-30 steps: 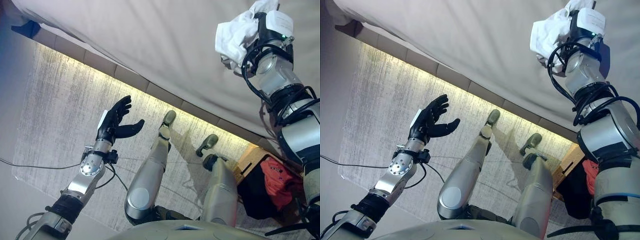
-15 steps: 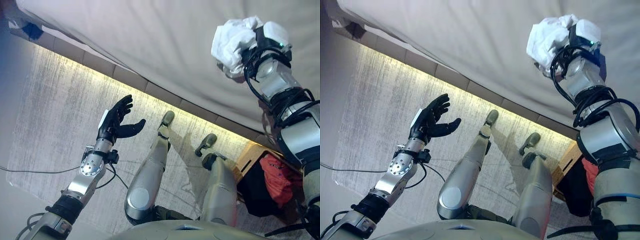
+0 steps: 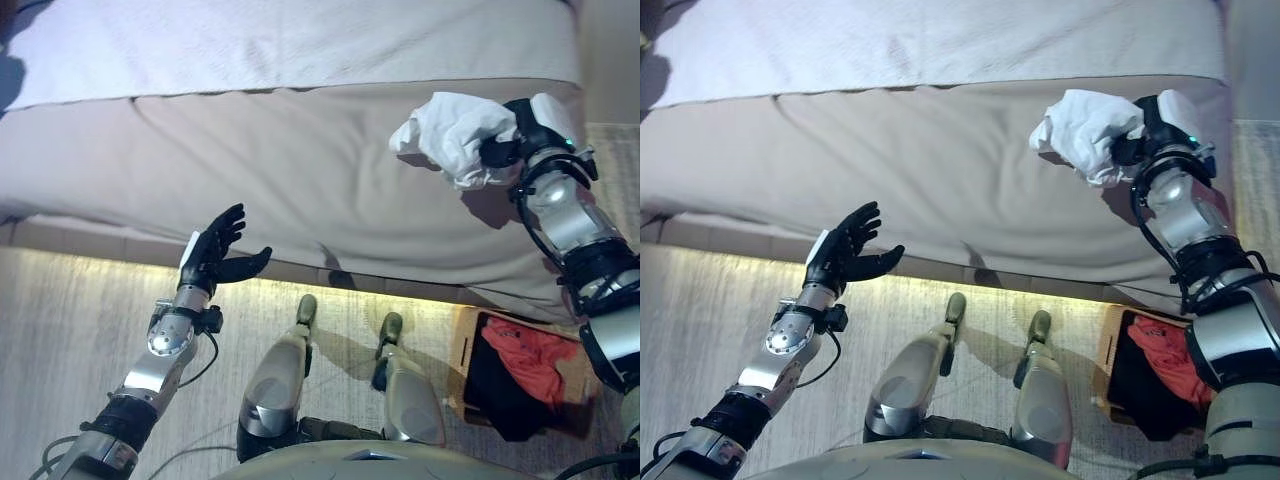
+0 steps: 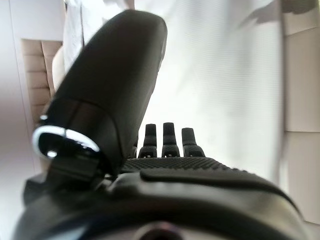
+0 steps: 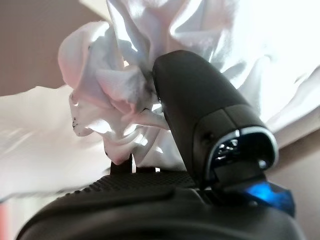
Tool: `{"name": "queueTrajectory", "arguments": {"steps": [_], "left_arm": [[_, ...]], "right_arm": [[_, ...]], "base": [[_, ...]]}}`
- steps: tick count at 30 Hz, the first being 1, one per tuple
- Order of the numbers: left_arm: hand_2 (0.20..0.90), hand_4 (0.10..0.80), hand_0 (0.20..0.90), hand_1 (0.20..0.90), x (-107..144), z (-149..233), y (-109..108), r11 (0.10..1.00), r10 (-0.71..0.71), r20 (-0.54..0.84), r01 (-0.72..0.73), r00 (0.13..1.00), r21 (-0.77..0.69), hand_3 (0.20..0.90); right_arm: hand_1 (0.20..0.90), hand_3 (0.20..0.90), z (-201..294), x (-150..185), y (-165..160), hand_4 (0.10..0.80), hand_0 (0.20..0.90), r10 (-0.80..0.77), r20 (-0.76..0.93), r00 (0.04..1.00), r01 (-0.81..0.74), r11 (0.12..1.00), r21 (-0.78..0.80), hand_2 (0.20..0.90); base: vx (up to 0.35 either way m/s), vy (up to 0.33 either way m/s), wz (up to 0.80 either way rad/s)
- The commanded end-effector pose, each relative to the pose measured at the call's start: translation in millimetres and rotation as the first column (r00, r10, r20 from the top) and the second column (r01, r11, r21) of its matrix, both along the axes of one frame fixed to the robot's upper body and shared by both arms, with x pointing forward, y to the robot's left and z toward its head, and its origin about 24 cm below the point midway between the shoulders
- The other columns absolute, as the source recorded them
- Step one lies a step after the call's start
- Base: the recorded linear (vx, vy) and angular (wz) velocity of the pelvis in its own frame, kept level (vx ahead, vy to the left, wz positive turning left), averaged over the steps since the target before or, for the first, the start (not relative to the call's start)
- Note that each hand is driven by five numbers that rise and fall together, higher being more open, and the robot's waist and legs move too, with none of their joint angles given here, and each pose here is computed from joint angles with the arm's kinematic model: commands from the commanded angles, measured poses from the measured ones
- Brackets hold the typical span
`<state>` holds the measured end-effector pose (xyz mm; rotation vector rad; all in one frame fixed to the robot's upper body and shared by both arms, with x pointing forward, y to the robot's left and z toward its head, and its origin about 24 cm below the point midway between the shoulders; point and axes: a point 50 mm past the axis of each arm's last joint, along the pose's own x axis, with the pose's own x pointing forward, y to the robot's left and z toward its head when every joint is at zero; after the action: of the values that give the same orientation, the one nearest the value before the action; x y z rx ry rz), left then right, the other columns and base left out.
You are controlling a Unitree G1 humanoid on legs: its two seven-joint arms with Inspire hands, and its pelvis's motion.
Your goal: Pick up the clothes from the bed and place them into the basket
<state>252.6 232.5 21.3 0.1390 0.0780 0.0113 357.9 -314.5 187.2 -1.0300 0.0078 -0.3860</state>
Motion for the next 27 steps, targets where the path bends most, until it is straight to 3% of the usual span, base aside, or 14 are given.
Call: {"name": "queueTrajectory", "arguments": {"steps": [1, 10, 19, 27], "left_arm": [[0.9, 0.8, 0.9, 0.9, -17, -12, 3, 1.0, 0.008, -0.021, -0.008, 1.0, -0.001, 0.9], [0.9, 0.8, 0.9, 0.9, -11, -22, -1, 1.0, -0.008, -0.045, 0.008, 0.999, -0.003, 0.9], [0.9, 0.8, 0.9, 0.9, -7, -26, -7, 1.0, -0.024, -0.049, 0.024, 0.999, -0.006, 0.9], [0.9, 0.8, 0.9, 0.9, -6, -30, -12, 0.999, -0.051, -0.07, 0.05, 0.996, -0.013, 0.9]], "right_arm": [[0.3, 0.2, 10, -28, -35, 0.1, 0.3, -0.043, 0.042, 0.998, 0.047, 0.993, -0.112, 0.3], [0.3, 0.2, -40, -69, -69, 0.1, 0.3, -0.194, -0.044, 0.98, 0.193, 0.981, -0.026, 0.3], [0.3, 0.2, -77, -98, -72, 0.1, 0.3, -0.19, -0.14, 0.972, 0.192, 0.981, 0.002, 0.3], [0.3, 0.2, -123, -121, -83, 0.1, 0.3, -0.281, -0.29, 0.915, 0.312, 0.947, 0.068, 0.3]], "base": [[0.119, -0.005, -0.4], [0.022, -0.024, -0.36], [-0.016, -0.009, -0.2], [0.023, -0.017, -0.22]]}}
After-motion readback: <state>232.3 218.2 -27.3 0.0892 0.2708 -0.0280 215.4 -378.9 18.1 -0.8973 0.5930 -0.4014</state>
